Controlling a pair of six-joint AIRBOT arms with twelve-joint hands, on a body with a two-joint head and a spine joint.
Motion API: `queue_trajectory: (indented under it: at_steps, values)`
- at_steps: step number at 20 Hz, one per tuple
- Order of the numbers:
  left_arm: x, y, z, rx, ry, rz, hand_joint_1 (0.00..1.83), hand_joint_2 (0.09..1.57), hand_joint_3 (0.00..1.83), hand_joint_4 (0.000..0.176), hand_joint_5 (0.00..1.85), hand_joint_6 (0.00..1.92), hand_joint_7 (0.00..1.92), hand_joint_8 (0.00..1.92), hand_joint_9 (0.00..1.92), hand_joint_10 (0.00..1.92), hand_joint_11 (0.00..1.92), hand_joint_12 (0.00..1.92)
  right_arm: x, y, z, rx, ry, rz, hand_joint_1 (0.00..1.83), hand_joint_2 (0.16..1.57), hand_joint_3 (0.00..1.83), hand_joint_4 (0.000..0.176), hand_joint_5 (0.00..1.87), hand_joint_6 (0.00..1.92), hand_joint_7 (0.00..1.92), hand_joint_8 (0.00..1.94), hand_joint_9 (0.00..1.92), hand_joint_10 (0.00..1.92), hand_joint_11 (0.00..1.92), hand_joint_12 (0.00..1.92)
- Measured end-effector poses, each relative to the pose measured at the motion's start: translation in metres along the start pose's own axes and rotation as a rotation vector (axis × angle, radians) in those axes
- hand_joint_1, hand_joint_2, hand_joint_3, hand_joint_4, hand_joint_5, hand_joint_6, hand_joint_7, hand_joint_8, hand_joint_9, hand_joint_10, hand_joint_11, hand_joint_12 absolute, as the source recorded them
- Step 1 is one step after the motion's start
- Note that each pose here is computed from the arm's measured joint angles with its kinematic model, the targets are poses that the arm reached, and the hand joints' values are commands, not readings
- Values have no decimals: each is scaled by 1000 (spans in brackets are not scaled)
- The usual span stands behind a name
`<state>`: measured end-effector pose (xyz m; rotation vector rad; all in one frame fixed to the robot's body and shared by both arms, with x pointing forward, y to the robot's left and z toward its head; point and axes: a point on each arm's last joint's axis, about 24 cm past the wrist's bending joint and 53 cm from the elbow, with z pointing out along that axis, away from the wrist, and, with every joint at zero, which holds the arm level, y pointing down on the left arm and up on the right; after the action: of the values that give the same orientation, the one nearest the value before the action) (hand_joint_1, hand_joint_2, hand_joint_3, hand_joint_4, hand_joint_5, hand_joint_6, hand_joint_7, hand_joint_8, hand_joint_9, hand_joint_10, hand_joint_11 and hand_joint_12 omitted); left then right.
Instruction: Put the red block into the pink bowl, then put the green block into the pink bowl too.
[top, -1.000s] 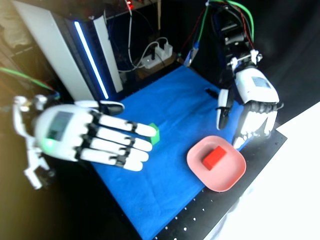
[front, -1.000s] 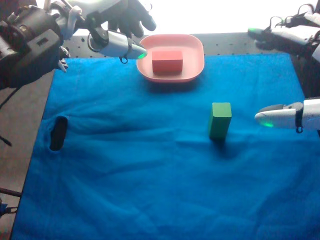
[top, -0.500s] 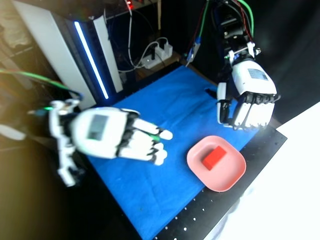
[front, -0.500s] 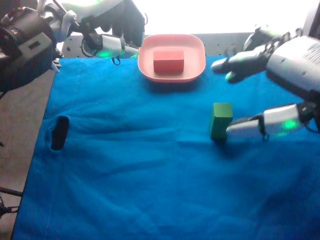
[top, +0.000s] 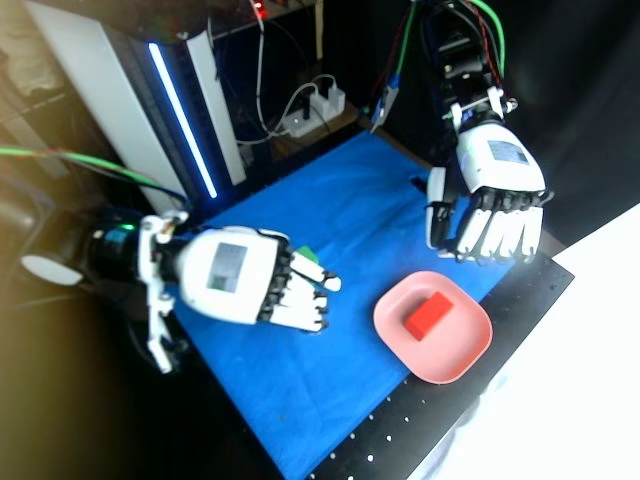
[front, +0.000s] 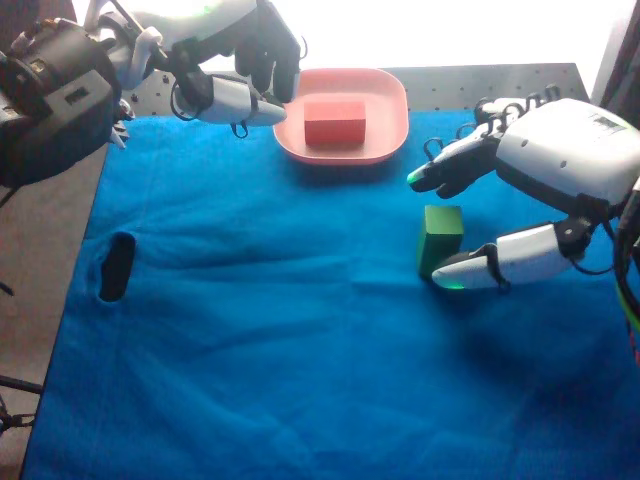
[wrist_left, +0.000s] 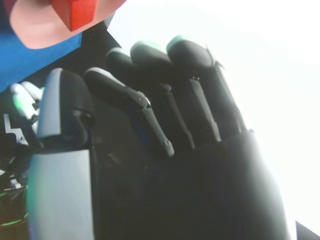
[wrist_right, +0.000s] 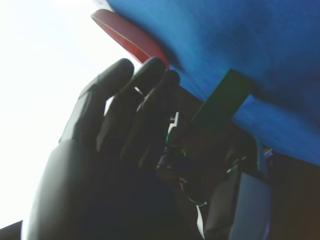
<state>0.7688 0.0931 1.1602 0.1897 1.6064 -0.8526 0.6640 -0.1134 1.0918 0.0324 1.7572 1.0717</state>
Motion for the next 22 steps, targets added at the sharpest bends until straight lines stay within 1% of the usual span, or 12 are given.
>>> queue_trajectory:
  at_steps: [5,6,7,8,9,10,12,14,16,17,19,22]
  values:
    - [3,-2,-1,6,5,-1,1050,1060,0,165,1069,832,932,1210,755,1585,527,1921,4,-3,6,7,3,9,950,813,1,0,878,28,1057,31,750,896,549,1536]
    - [3,-2,-1,6,4,-1,1043,1065,1,173,1056,854,920,1223,745,1592,514,1921,6,-3,7,7,6,10,1015,815,0,0,930,41,1108,55,795,931,600,1525]
    - [3,-2,-1,6,4,-2,1042,1066,1,175,1054,857,924,1228,743,1593,511,1921,8,-3,7,9,12,9,1090,847,2,0,1040,66,1208,129,868,1030,654,1552]
    - [3,-2,-1,6,4,-2,1050,1064,0,160,1060,848,924,1197,749,1581,542,1921,8,-4,7,11,13,10,1110,870,1,0,1116,58,1237,235,926,1024,695,1540]
    - [4,-2,-1,6,5,-2,1042,1066,0,173,1054,857,920,1139,709,1527,465,1921,7,-3,7,11,11,10,1185,961,8,0,1257,355,1237,456,990,1098,761,1578]
    - [5,-1,-1,4,7,-3,1041,1067,1,175,1051,860,918,1129,697,1516,449,1921,7,-3,7,10,11,10,1274,1003,2,0,1240,342,1238,732,1028,1079,792,1562]
    - [6,-1,-2,2,10,-3,1035,1075,1,176,1033,891,913,1113,684,1490,385,1920,6,-3,7,10,9,12,1292,1015,2,0,1199,449,1240,772,1068,1004,819,1509]
    - [6,-1,-2,2,9,-3,1046,1075,0,150,1036,888,942,1089,710,1483,384,1913,6,-3,7,10,9,12,1293,1027,2,0,1127,588,1237,777,1106,974,865,1480]
    - [6,-1,-2,2,9,-3,1061,1080,0,101,1030,900,924,1120,703,1549,474,1921,6,-2,8,8,8,12,1290,1029,1,0,1141,560,1217,818,1114,974,878,1482]
    - [6,-1,-2,2,9,-3,1061,1084,1,97,1021,913,902,1157,685,1558,460,1921,5,-2,8,7,6,12,1290,1028,0,0,1166,509,1210,836,1105,1012,871,1507]
    - [7,0,-2,1,11,-4,1050,1084,0,123,1019,915,897,1229,693,1605,483,1921,3,0,10,5,4,11,1283,1034,1,0,1164,520,1184,869,1065,1051,817,1569]
    - [7,1,-2,0,12,-4,1052,1079,1,126,1032,901,889,1426,794,1799,739,1921,-6,9,15,-15,-13,3,1279,1044,0,0,1138,554,1168,912,1082,1070,839,1558]
